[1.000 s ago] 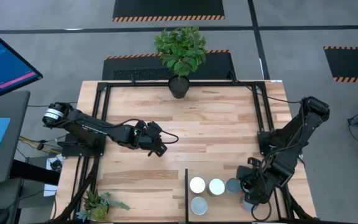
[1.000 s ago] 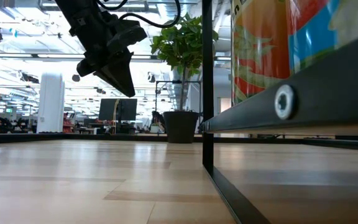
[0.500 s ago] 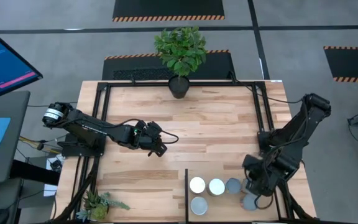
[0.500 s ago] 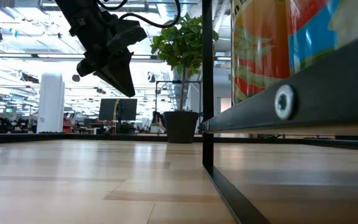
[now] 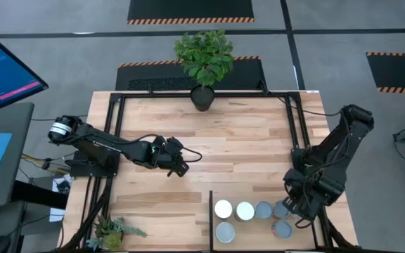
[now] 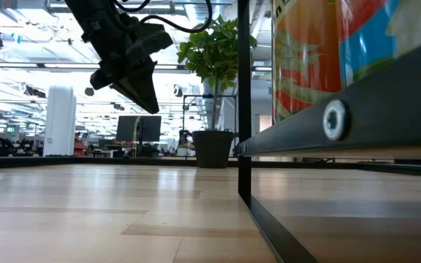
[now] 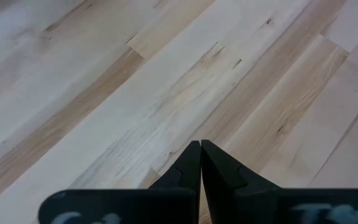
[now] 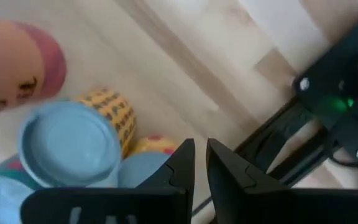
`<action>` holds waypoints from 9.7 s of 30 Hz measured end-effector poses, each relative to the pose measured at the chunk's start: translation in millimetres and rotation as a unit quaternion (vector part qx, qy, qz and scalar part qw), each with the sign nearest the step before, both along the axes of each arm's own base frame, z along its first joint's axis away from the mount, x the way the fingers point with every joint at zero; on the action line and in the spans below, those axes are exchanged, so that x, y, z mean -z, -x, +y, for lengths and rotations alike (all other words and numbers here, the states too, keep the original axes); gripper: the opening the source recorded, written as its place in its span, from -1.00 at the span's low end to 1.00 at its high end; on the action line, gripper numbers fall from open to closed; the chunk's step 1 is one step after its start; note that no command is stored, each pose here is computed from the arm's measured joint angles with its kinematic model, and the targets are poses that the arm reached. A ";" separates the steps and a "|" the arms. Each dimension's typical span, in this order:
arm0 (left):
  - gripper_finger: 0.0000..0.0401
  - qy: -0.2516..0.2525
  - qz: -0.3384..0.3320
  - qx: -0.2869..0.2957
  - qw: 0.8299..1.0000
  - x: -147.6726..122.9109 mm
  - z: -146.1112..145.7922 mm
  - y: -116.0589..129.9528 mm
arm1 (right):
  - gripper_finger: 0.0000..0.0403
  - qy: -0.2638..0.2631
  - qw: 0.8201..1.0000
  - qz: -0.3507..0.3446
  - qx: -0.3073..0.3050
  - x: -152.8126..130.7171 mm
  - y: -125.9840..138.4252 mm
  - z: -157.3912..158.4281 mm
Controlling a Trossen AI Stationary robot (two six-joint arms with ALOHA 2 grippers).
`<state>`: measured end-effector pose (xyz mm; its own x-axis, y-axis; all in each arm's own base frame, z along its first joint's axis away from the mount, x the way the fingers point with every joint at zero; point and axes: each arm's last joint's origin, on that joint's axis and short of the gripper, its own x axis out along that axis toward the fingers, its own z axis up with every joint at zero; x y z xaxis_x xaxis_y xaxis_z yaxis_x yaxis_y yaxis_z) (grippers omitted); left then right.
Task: Pick and place cans onto a shelf
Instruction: Adjust the cans on the shelf, then return to Home Position
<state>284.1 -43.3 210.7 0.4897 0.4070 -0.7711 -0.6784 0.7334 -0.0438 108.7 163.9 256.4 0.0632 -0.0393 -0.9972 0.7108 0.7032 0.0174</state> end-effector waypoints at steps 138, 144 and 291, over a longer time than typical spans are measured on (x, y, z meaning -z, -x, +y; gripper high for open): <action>-1.00 0.056 0.002 0.005 0.998 1.3 -1.9 -0.1 | -0.94 -0.196 0.931 -0.107 -0.289 -175.4 -22.5 5.6; -1.00 0.051 0.017 0.036 0.998 1.7 -2.3 0.1 | -0.94 -0.006 0.899 -0.312 -0.306 -202.9 -11.4 -29.6; -1.00 -0.090 -0.398 0.247 0.879 41.8 33.0 185.1 | -0.83 0.096 0.668 -0.663 -0.325 91.2 6.9 -155.2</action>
